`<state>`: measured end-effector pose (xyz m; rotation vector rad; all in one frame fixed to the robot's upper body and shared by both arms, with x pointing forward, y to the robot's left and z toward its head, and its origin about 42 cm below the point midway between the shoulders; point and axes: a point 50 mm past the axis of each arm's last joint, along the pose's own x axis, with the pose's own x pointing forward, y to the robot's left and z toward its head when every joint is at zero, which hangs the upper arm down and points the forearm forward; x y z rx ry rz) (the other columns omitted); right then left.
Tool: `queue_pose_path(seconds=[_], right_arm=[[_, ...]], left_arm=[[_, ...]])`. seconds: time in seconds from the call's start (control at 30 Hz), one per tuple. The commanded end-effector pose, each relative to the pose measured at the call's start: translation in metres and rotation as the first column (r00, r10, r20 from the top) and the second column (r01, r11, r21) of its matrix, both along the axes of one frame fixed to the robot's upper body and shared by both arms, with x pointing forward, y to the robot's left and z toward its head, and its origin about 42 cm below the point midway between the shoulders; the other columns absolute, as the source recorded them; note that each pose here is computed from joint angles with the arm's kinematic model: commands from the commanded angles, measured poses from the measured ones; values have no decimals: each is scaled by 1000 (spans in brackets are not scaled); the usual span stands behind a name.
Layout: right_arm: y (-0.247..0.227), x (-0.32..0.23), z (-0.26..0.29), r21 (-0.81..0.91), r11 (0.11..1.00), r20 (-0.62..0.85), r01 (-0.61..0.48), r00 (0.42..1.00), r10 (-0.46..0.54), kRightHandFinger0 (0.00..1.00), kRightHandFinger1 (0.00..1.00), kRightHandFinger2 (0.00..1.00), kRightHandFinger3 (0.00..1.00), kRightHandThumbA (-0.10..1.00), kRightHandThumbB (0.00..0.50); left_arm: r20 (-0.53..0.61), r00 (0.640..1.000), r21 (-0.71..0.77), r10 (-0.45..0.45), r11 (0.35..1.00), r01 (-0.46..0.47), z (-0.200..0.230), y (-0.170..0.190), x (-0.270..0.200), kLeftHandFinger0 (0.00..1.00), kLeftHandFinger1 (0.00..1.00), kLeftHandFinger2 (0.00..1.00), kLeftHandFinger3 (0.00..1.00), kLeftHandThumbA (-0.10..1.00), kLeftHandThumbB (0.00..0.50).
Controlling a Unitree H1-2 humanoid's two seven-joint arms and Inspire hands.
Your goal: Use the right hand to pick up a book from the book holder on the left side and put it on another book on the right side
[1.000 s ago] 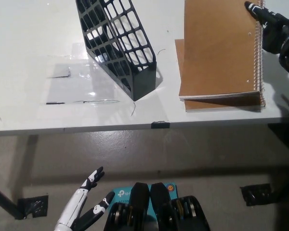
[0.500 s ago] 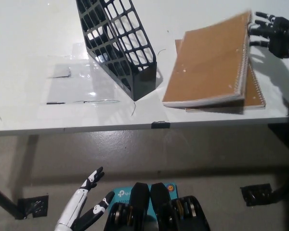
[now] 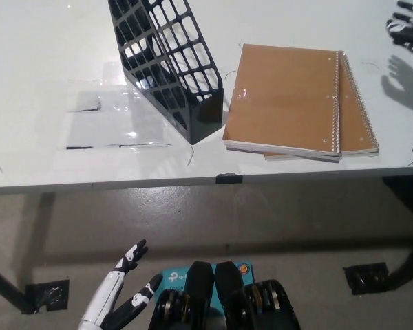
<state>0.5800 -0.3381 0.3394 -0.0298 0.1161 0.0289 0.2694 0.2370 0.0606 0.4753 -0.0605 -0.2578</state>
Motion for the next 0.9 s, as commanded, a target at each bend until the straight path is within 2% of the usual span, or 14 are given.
queue_pose_path(seconds=[0.0,0.03,0.1,0.13,0.2,0.33,0.37,0.4,0.47,0.6,0.63,0.7,0.73,0.87], right_arm=[[-13,-10,93,-57,993,380,108,922,-78,1000,1000,1000,1000,438,231],[-8,-15,104,-69,992,428,110,901,-70,1000,1000,1000,1000,503,245],[5,-32,131,-72,994,528,86,848,-35,1000,1000,1000,1000,547,252],[11,-40,141,-75,995,558,69,829,-15,1000,1000,1000,1000,555,268],[36,-74,164,-93,996,663,12,747,53,1000,1000,1000,1000,540,306],[77,-142,169,-233,972,760,-44,614,210,1000,1000,1000,1000,634,290],[88,-164,165,-269,961,777,-63,575,255,1000,1000,1000,1000,679,314],[95,-179,161,-299,952,788,-70,545,288,1000,1000,1000,1000,707,316],[116,-227,143,-402,912,804,-78,447,393,1000,1000,1000,1000,737,288],[132,-282,113,-473,874,798,-110,367,478,1000,1000,1000,1000,658,260],[136,-292,105,-464,874,799,-142,358,482,1000,1000,1000,1000,653,271],[142,-309,89,-446,869,800,-214,338,495,1000,1000,1000,1000,597,239],[143,-316,81,-456,860,796,-230,327,509,1000,1000,1000,1000,602,239],[142,-327,67,-446,853,787,-272,335,518,1000,1000,1000,1000,595,240]], left_arm=[[50,998,-15,27,1000,-26,4,0,1,1000,1000,1000,1000,808,172],[51,998,-21,29,999,-28,4,0,1,1000,1000,1000,1000,805,172],[51,998,-29,27,999,-26,5,0,2,1000,1000,1000,1000,799,170],[54,998,-32,28,999,-26,5,-1,4,1000,1000,1000,1000,796,170],[50,998,-33,29,999,-27,6,-1,4,1000,1000,1000,1000,793,175],[56,998,-32,26,999,-24,8,0,4,1000,1000,1000,1000,804,178],[57,998,-30,25,999,-23,8,1,4,1000,1000,1000,1000,813,182],[58,998,-27,24,999,-23,8,1,4,1000,1000,1000,1000,815,181],[63,998,-28,21,999,-19,9,2,4,1000,1000,1000,1000,819,178],[60,998,-27,24,999,-23,10,4,4,1000,1000,1000,1000,815,178],[64,998,-27,24,999,-22,10,4,5,1000,1000,1000,1000,814,178],[69,997,-28,23,999,-21,11,5,7,1000,1000,1000,1000,810,175],[73,997,-30,24,999,-21,11,4,8,1000,1000,1000,1000,808,173],[61,998,-31,29,999,-27,10,6,8,1000,1000,1000,1000,813,187]])
